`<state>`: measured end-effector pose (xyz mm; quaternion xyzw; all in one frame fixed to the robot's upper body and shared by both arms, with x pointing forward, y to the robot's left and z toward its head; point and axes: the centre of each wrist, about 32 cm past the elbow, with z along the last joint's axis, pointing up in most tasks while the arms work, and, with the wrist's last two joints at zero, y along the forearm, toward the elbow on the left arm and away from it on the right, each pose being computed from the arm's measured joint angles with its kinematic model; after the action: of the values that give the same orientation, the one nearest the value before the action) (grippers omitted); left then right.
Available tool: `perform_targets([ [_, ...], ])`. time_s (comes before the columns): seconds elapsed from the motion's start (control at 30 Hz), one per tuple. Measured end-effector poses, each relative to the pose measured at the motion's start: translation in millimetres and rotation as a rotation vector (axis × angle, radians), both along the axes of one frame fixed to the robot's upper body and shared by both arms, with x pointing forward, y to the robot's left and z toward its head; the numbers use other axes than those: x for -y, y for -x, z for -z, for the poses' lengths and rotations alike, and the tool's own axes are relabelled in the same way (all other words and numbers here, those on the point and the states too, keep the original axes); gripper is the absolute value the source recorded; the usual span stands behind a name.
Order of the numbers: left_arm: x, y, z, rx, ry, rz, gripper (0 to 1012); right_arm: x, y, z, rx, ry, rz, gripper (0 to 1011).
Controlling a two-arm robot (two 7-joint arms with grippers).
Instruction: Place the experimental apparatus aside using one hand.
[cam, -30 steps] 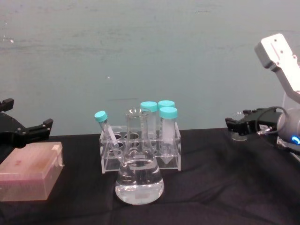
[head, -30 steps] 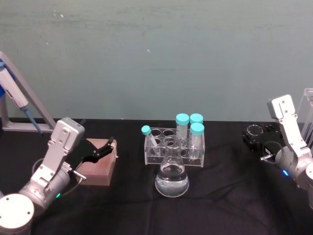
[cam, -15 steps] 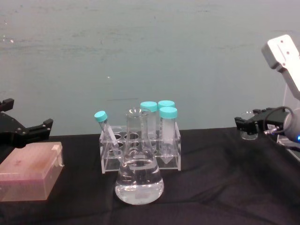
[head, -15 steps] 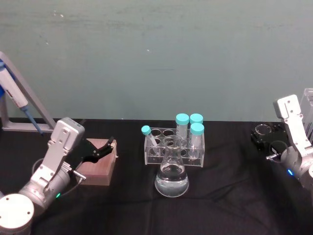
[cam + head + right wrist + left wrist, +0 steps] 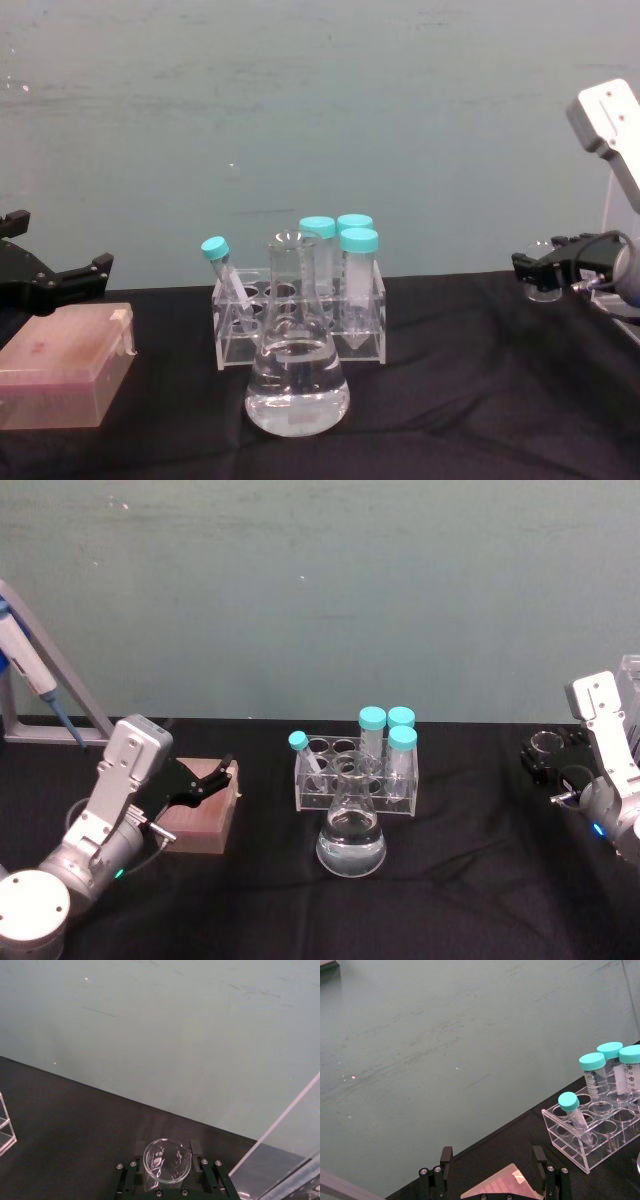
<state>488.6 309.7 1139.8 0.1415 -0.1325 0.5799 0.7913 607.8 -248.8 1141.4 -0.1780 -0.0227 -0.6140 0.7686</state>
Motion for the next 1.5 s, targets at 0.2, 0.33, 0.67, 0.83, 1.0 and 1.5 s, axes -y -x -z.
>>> perform_targets([
  [0.2,0.0,0.0,0.0,0.0,0.0,0.0,1000,1.5,-0.4,1.2,-0.004,0.005,0.008,533],
  [0.33,0.0,0.0,0.0,0.0,0.0,0.0,1000,1.8,-1.1,1.9,-0.006,0.008,0.011,533],
  [0.67,0.0,0.0,0.0,0.0,0.0,0.0,1000,2.4,-2.3,2.7,-0.008,0.011,0.016,533],
  [0.83,0.0,0.0,0.0,0.0,0.0,0.0,1000,2.6,-3.3,2.9,-0.008,0.01,0.015,533],
  [1.0,0.0,0.0,0.0,0.0,0.0,0.0,1000,2.9,-3.7,3.4,-0.01,0.006,0.013,533],
  [1.5,0.0,0.0,0.0,0.0,0.0,0.0,1000,3.2,-4.2,3.9,-0.016,0.0,0.004,533],
])
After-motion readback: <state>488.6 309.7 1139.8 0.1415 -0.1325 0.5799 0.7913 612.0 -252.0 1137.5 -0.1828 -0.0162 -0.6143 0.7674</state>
